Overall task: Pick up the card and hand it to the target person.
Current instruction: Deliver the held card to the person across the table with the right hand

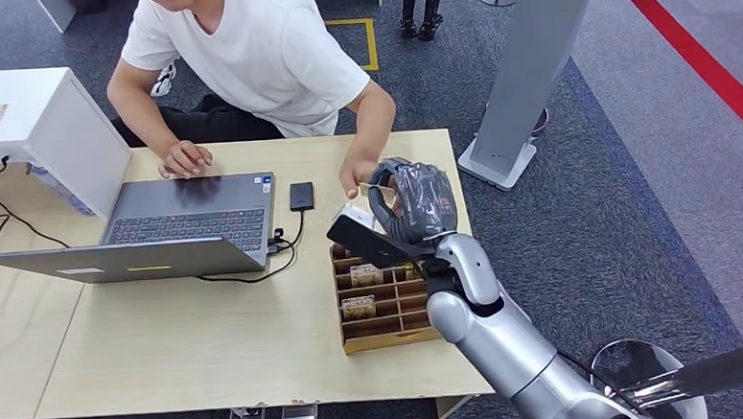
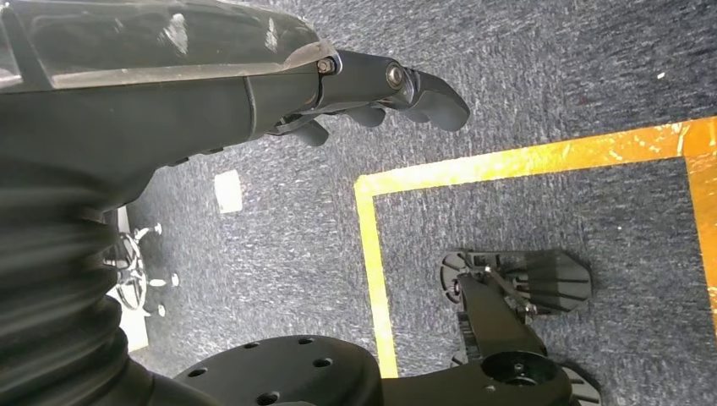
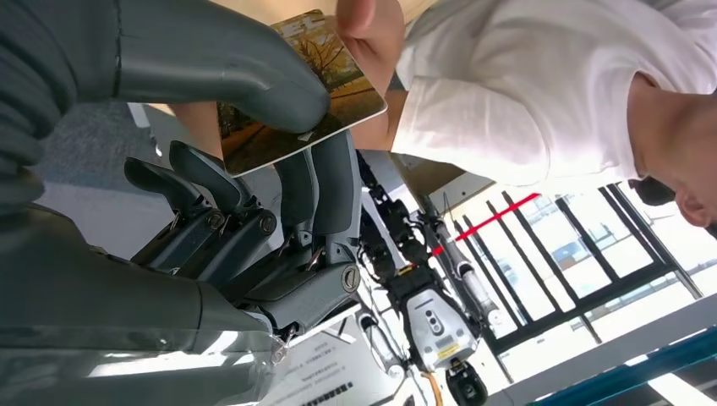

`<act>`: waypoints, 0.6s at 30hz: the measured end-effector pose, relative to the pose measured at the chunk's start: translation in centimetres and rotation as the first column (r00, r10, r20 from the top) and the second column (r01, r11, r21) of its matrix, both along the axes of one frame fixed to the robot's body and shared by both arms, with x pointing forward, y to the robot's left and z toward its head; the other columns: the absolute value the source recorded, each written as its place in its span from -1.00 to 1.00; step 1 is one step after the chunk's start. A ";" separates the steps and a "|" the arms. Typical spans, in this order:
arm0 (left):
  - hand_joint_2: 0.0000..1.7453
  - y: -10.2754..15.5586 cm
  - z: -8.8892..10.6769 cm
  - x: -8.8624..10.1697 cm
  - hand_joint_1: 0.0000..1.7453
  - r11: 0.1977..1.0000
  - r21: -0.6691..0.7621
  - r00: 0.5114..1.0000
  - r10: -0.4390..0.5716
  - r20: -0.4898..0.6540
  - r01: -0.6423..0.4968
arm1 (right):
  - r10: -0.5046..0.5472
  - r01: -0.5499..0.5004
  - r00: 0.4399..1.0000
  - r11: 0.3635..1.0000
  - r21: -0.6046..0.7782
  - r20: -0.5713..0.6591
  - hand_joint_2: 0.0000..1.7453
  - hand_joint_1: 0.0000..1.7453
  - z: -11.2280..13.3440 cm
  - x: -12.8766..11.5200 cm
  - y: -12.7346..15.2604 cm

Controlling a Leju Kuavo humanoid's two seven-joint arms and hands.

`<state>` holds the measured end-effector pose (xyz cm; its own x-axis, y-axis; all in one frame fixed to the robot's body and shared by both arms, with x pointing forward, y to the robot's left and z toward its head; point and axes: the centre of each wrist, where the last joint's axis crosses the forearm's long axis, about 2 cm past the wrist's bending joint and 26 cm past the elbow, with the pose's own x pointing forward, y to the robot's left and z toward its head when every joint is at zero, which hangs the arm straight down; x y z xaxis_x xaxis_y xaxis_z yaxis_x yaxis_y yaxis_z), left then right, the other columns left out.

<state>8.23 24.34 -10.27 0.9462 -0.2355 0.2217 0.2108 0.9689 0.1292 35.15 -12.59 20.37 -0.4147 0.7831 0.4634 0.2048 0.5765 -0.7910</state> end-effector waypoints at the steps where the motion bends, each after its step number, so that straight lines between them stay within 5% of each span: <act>1: 1.00 0.0 0.0 0.0 -1.00 1.000 0.000 1.000 -0.001 0.000 0.001 | -0.007 0.007 1.000 1.000 -0.006 0.002 1.00 1.00 0.1 0.2 0.1; 5: 1.00 -0.1 0.1 0.2 -1.00 1.000 -0.004 1.000 -0.003 0.003 0.004 | -0.023 0.023 1.000 0.999 -0.026 0.005 1.00 1.00 0.5 1.0 0.5; 9: -1.00 -0.2 0.1 0.4 -1.00 1.000 -0.021 1.000 -0.009 0.008 0.009 | -0.024 0.024 1.000 0.999 -0.035 -0.002 1.00 -1.00 0.6 1.5 1.1; 14: -1.00 -0.3 0.1 0.5 -1.00 0.999 -0.038 1.000 -0.019 0.015 0.020 | -0.018 0.017 1.000 1.000 -0.025 -0.024 1.00 -1.00 0.2 1.7 1.6; 18: 1.00 -0.2 0.1 0.4 -1.00 1.000 -0.021 1.000 -0.010 0.018 0.011 | -0.019 0.018 0.999 1.000 -0.020 -0.037 1.00 -1.00 -0.2 1.8 1.7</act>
<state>8.64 24.16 -10.19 0.9395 -0.2403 0.2441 0.2187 0.9693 0.1124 36.91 -10.91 20.15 -0.3831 0.7993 0.4629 0.1858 0.5576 -0.8091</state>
